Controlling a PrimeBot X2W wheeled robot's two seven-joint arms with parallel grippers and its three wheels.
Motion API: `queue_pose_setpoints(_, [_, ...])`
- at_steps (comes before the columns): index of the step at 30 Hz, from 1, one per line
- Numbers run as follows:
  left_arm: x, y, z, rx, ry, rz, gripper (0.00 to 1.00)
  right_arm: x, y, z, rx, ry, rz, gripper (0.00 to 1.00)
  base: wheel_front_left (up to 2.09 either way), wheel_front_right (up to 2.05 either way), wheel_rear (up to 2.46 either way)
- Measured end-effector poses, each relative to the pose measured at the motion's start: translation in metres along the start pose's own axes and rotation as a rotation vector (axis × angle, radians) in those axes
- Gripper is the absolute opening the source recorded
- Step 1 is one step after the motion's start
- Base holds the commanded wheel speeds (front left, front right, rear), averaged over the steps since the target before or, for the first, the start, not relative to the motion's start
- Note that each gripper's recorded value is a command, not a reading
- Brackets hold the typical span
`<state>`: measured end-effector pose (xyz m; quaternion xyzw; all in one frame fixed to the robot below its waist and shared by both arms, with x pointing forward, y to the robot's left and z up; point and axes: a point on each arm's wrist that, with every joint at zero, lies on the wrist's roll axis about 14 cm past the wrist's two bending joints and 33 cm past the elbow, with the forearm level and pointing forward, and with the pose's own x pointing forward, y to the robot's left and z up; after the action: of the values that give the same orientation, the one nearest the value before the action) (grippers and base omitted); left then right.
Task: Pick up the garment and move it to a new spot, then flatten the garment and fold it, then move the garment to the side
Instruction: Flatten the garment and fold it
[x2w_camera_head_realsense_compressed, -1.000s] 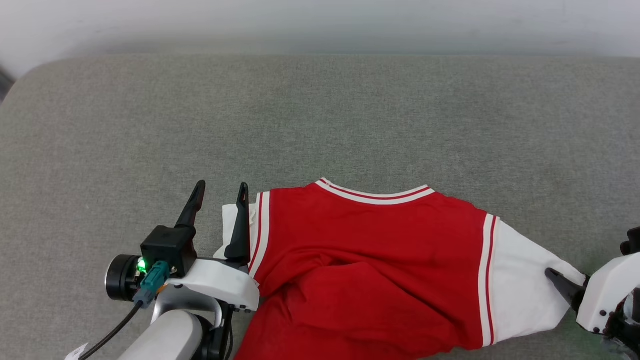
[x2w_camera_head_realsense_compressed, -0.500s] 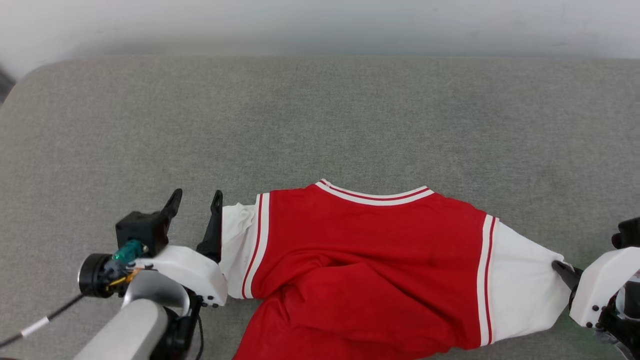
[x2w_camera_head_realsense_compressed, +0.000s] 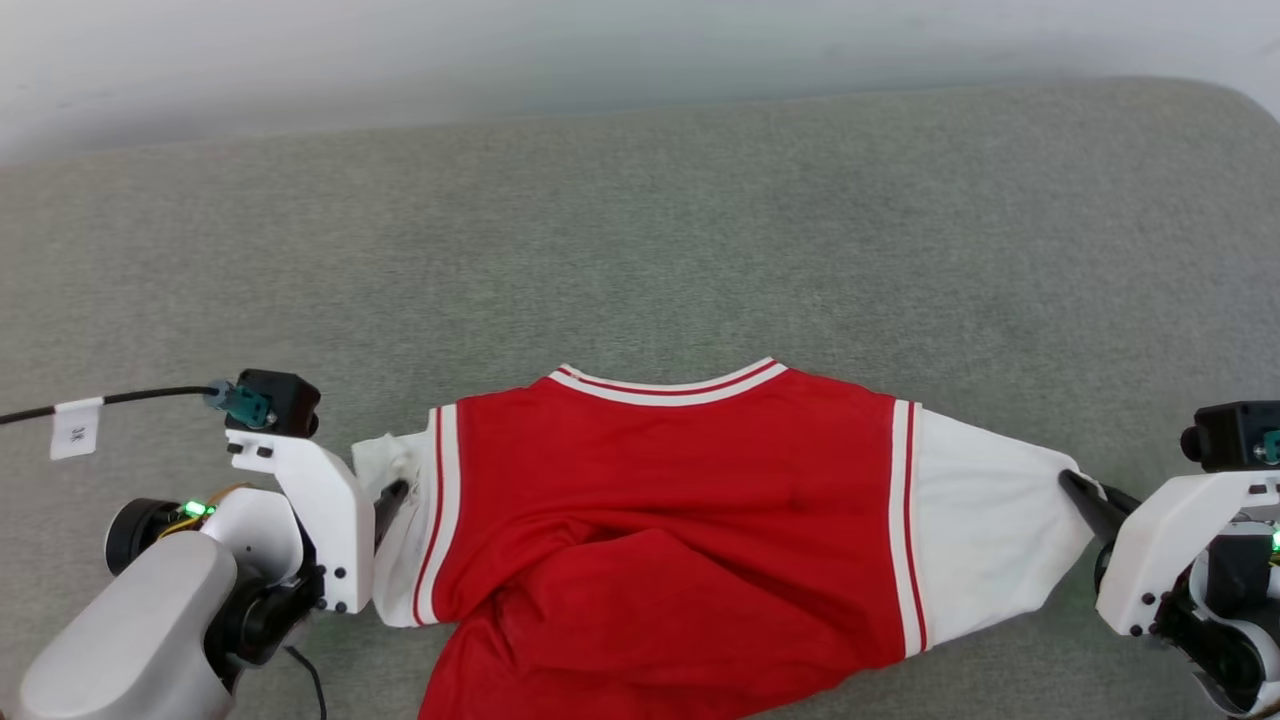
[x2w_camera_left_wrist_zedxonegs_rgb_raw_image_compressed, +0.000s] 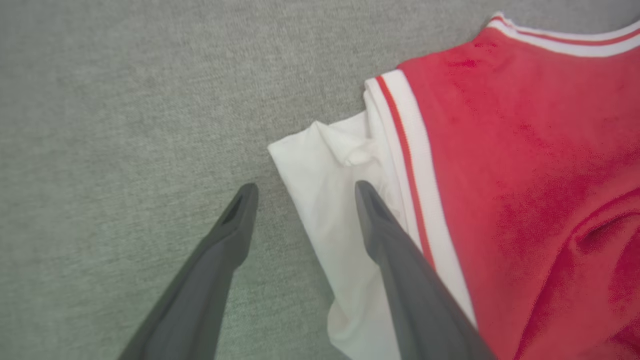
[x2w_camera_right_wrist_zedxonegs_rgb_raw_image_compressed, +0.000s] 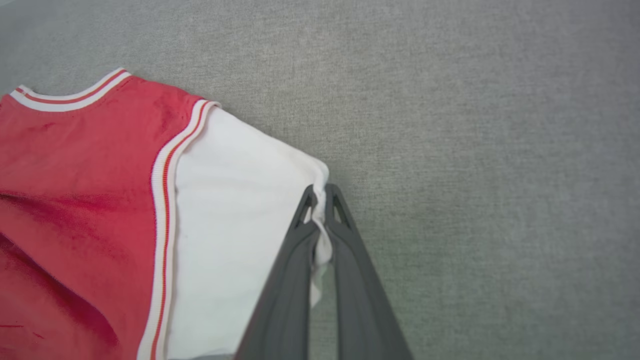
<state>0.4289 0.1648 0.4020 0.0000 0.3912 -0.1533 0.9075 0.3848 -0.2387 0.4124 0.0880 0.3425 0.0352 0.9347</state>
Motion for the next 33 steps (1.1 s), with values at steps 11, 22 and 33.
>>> queue_pose_setpoints(11, [0.026,-0.007,-0.031,-0.039,0.310,-0.073,0.00,-0.001,-0.007,-0.014,0.034,0.011,-0.024,0.00,0.00,0.00,0.00])
queue_pose_setpoints(22, [0.028,-0.011,0.008,-0.008,0.115,-0.012,0.00,-0.008,-0.007,0.024,-0.041,-0.111,-0.026,0.00,0.00,0.00,0.00])
queue_pose_setpoints(33, [-0.025,-0.003,0.155,0.040,-0.389,0.107,0.00,-0.022,0.000,0.130,-0.138,-0.349,-0.034,0.00,0.00,0.00,0.00])
